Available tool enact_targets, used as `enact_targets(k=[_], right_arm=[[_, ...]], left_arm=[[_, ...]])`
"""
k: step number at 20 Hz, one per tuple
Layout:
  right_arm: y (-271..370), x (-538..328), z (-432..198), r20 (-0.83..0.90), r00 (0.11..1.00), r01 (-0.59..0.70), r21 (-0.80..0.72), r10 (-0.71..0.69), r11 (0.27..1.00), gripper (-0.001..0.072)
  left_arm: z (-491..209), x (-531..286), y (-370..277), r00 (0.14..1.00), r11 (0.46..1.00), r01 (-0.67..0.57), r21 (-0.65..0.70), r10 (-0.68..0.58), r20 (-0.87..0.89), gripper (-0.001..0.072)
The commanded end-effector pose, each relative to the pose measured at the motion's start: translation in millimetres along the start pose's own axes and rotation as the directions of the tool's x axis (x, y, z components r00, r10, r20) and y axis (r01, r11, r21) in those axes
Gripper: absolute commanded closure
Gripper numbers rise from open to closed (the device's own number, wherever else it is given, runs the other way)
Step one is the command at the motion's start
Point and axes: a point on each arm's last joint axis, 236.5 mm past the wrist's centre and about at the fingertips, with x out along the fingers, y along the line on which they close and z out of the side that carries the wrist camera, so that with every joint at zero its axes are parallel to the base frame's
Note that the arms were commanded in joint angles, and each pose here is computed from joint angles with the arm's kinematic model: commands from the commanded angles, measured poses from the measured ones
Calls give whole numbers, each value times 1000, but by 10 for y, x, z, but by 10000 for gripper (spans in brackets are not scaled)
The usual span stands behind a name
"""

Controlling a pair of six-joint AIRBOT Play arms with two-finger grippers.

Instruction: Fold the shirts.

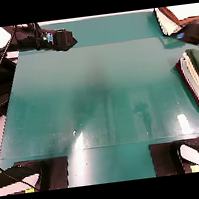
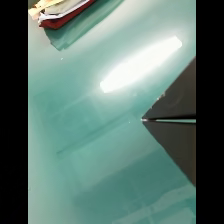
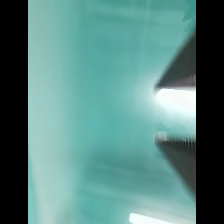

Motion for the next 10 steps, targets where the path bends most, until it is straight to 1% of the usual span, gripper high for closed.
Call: enact_targets(k=[1, 4, 10], right_arm=[[721, 368, -283, -112, 984, -151, -96, 140, 984, 687], [896, 509, -422, -164, 971, -193, -112, 173, 975, 688], [923, 518, -437, -169, 969, -198, -115, 178, 973, 688]], left_arm=[[44, -1, 3, 1000, 1000, 0, -2, 0, 18, 675], [47, -4, 2, 1000, 1000, 0, -1, 0, 19, 676], [47, -4, 2, 1000, 1000, 0, -1, 0, 19, 675]])
